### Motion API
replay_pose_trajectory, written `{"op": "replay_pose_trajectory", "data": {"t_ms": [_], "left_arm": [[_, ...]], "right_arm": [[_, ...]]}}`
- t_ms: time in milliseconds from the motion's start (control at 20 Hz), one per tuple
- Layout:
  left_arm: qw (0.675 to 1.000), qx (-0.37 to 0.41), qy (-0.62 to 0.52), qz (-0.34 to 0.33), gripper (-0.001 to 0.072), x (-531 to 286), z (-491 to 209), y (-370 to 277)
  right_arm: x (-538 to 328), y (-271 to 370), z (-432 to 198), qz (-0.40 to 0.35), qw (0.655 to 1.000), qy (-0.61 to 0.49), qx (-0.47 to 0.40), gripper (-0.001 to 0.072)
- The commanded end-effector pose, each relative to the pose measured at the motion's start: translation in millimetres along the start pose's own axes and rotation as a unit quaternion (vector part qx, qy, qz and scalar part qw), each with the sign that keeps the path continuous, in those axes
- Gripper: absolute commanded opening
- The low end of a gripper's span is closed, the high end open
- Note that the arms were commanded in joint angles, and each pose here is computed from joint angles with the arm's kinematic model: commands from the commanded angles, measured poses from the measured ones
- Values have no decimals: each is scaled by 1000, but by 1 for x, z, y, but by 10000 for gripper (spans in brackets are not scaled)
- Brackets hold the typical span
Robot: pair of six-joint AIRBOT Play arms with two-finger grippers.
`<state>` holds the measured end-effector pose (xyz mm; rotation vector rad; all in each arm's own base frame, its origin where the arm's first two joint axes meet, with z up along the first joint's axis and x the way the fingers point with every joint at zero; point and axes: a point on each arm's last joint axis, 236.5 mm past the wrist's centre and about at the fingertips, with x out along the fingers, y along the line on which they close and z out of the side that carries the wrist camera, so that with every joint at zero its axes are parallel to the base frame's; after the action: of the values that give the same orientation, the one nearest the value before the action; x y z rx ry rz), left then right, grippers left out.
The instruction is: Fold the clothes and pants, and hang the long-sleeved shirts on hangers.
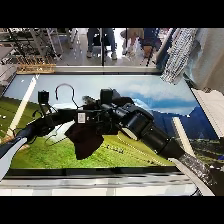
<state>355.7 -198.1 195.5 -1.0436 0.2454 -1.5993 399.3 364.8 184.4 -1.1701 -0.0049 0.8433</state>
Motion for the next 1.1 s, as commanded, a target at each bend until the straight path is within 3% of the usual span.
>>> {"op": "replay_pose_trajectory", "data": {"t_ms": [0, 50, 150, 350, 450, 600, 700, 850, 900, 1050], "left_arm": [[997, 18, -25, 70, 527, -19, 18, 27], [993, 27, -37, 110, 655, -34, 30, 39], [980, 58, -32, 190, 703, -71, 52, 57], [960, 93, 35, 263, 720, -108, 81, 49], [952, 115, 48, 281, 702, -103, 101, 34], [904, 124, 54, 406, 642, -105, 135, 23], [861, 50, 48, 503, 642, -108, 128, 10], [792, -99, 87, 596, 642, -103, 62, -5], [778, -133, 102, 605, 643, -95, 42, -4], [776, -196, 137, 583, 644, -46, -1, 12]], "right_arm": [[-1, 2, 2, 4, 1000, 0, 4, 20], [-1, 3, 1, 5, 1000, 2, 13, 19], [0, 4, -4, 9, 999, 9, 35, 18], [0, 29, -28, 54, 996, 50, 48, 18], [2, 34, -48, 58, 991, 74, 99, 18], [-1, 20, -87, 32, 981, 125, 142, 18], [-7, -5, -116, -8, 971, 152, 182, 18], [-20, -46, -144, -63, 960, 172, 211, 18], [-24, -59, -146, -75, 959, 172, 211, 18], [-35, -91, -140, -106, 962, 162, 191, 18]]}}
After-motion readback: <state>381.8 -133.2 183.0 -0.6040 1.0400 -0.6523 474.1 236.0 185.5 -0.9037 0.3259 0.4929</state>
